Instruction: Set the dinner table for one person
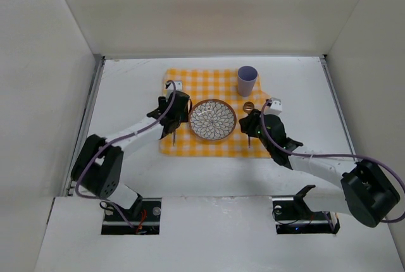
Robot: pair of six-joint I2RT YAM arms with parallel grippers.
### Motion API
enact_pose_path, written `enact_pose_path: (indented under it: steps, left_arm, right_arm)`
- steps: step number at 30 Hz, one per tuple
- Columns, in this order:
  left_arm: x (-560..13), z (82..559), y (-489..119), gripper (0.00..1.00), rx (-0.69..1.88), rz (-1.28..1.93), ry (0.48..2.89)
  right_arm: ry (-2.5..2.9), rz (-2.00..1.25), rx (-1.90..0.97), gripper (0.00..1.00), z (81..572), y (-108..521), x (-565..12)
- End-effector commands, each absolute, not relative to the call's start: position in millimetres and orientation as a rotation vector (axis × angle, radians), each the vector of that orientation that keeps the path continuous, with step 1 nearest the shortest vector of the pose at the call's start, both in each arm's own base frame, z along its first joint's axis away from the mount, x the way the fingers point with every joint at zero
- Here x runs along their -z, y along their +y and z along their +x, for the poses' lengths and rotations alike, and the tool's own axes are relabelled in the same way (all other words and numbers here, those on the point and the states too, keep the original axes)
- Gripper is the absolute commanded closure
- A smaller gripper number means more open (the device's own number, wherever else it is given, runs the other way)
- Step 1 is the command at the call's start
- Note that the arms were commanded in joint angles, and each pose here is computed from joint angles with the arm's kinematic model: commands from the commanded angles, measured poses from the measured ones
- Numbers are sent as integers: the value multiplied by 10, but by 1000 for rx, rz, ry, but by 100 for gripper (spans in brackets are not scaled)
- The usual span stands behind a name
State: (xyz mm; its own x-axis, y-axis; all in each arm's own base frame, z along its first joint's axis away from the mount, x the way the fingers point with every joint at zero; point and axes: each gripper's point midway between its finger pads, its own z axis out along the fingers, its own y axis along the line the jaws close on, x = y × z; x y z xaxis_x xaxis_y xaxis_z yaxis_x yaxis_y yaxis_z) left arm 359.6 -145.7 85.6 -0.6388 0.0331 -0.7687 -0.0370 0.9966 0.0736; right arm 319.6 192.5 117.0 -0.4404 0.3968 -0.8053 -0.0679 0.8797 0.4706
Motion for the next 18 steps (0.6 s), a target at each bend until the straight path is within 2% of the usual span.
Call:
enact_pose_path:
  steps: [1,6,15,18]
  left_arm:
    - [-1246,3518,-1452,46,55,-135,2175]
    - [-1446,3407,-1107,43,155,-376,2054]
    - [-1109,3098,-292,41,169,-823,1946]
    - [-1065,3036,-125,40,153,-889,1926]
  right_arm:
    - [1841,279,-571,53,3255,1876,-1515]
    - [1741,390,-502,48,3240,1544,-1664]
    - [1496,815,-342,43,3070,414,-1694]
    - [1454,901,-342,42,3015,220,-1634]
